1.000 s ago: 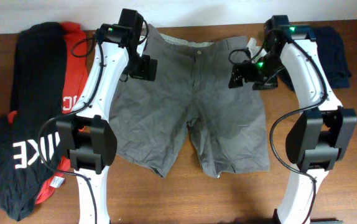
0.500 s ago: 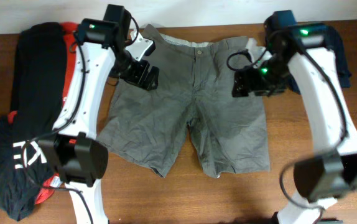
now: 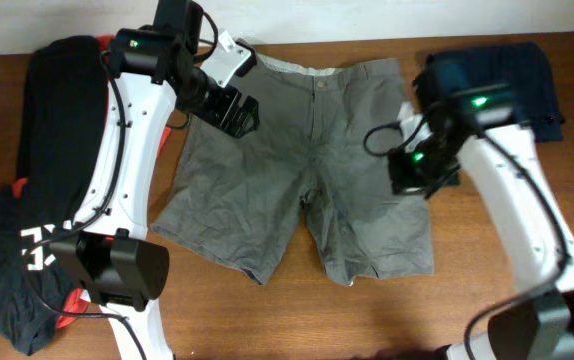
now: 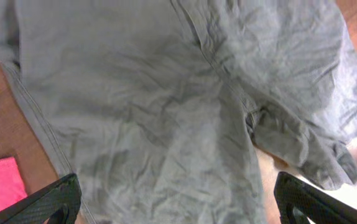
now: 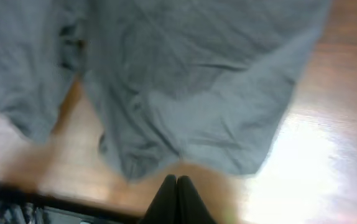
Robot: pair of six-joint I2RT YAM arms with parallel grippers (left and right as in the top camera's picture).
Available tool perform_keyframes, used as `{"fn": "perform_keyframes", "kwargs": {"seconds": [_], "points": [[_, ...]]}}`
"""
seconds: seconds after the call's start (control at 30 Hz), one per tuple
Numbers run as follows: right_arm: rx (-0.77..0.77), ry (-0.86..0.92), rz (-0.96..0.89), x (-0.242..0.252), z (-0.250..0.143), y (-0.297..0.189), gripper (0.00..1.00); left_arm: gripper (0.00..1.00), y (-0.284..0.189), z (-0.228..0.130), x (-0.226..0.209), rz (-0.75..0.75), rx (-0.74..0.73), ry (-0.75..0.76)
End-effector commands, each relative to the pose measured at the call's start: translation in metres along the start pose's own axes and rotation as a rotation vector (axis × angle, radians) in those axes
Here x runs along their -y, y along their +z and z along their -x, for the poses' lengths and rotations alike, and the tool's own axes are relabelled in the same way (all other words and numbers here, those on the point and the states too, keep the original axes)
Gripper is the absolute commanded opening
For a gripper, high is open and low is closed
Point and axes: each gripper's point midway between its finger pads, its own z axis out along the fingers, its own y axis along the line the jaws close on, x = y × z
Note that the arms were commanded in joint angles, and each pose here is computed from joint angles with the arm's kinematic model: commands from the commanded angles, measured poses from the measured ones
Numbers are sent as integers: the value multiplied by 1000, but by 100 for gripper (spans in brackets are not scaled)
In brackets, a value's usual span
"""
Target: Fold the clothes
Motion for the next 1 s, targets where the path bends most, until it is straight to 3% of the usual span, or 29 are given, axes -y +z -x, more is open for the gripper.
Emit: {"fn": "perform_keyframes", "kwargs": {"seconds": [0.0,0.2,0.5,0.77,0.97], "points": [[-54,58,44,-2,-12,47,4,99,-5,10,-3,8,45,4],[76,57,98,4,3,124,4,99,26,11,-15,-1,21,-13],[73,181,15,50,7,145,4,99,87,-9,-30,-45,-96,-94],[23,325,22,93,3,166,4,99,97,-2,-36,-35,-68,-83],[185,442,27,135,43,178,4,99,98,17,-44,-7,8,-55]]}}
